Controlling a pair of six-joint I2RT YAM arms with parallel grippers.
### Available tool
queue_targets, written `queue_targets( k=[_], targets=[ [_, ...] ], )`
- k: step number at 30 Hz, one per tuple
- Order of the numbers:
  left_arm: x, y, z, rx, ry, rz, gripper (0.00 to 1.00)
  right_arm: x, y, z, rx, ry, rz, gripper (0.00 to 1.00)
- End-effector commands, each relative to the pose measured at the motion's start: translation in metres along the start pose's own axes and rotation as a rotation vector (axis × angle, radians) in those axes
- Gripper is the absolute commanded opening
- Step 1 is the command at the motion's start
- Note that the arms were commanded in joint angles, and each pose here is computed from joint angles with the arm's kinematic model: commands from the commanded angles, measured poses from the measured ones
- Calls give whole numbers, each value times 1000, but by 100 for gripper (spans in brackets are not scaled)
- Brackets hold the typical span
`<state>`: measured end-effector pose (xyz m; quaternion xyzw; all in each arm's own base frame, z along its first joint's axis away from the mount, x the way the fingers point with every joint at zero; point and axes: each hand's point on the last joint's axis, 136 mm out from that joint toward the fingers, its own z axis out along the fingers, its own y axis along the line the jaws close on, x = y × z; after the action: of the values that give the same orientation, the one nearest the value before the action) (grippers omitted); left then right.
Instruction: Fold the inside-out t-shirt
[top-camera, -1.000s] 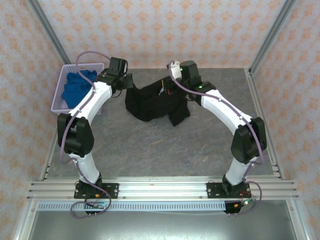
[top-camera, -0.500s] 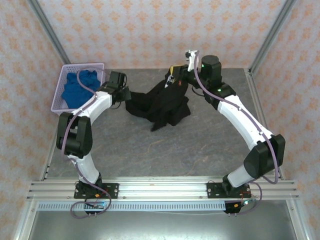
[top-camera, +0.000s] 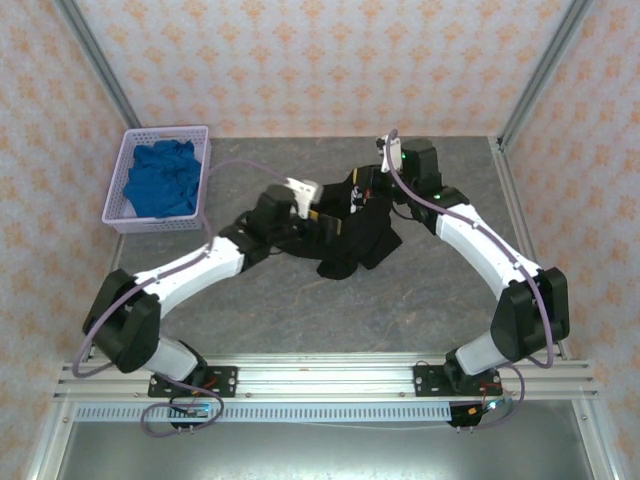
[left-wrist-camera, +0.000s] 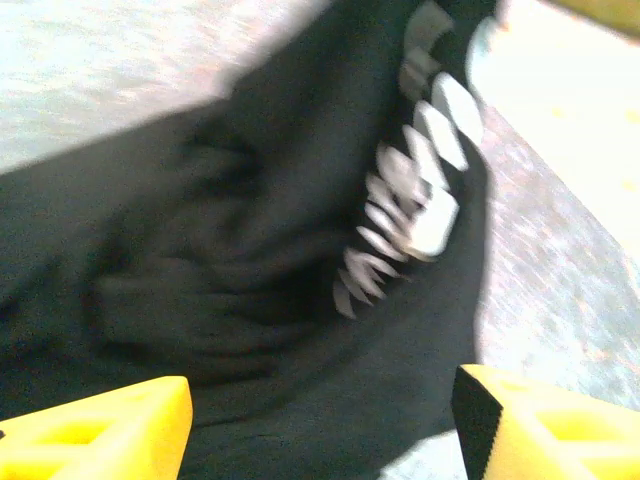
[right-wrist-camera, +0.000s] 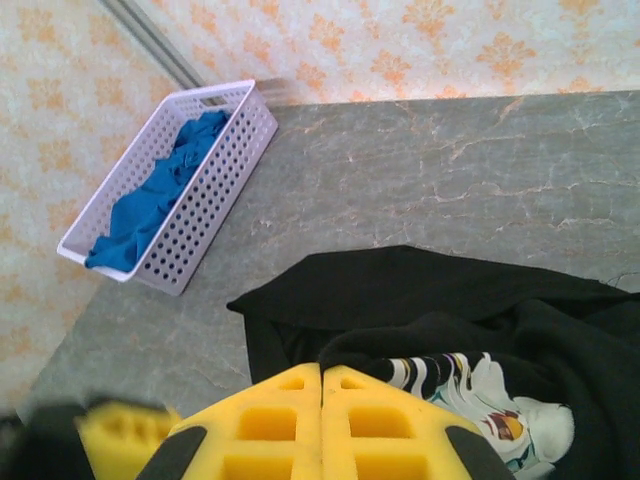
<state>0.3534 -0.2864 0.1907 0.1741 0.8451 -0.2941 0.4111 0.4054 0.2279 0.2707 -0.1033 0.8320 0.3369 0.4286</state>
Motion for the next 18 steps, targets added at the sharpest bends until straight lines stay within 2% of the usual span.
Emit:
queue_targets(
  k=[1,2,4,7,9,14,18],
  targets=[
    [-8,-22,23,56,-67,127,70,-49,15,-19,-9,-156,78,0],
    [-6,-26,32,49,-63,157,68,-54,16,-21,-12,-173,109,0],
    [2,-29,49,37,-46,187,58,-68,21,-27,-18,-222,147,0],
    [21,-35,68,37,-20,224,30,-95,31,-39,-38,-297,177,0],
    [36,-46,68,49,-23,275,15,-117,39,-49,-42,-352,181,0],
    [72,-74,49,69,-8,413,14,-164,60,-60,-77,-429,154,0],
    [95,-73,40,61,52,442,24,-178,79,-65,-124,-404,90,0]
  ],
)
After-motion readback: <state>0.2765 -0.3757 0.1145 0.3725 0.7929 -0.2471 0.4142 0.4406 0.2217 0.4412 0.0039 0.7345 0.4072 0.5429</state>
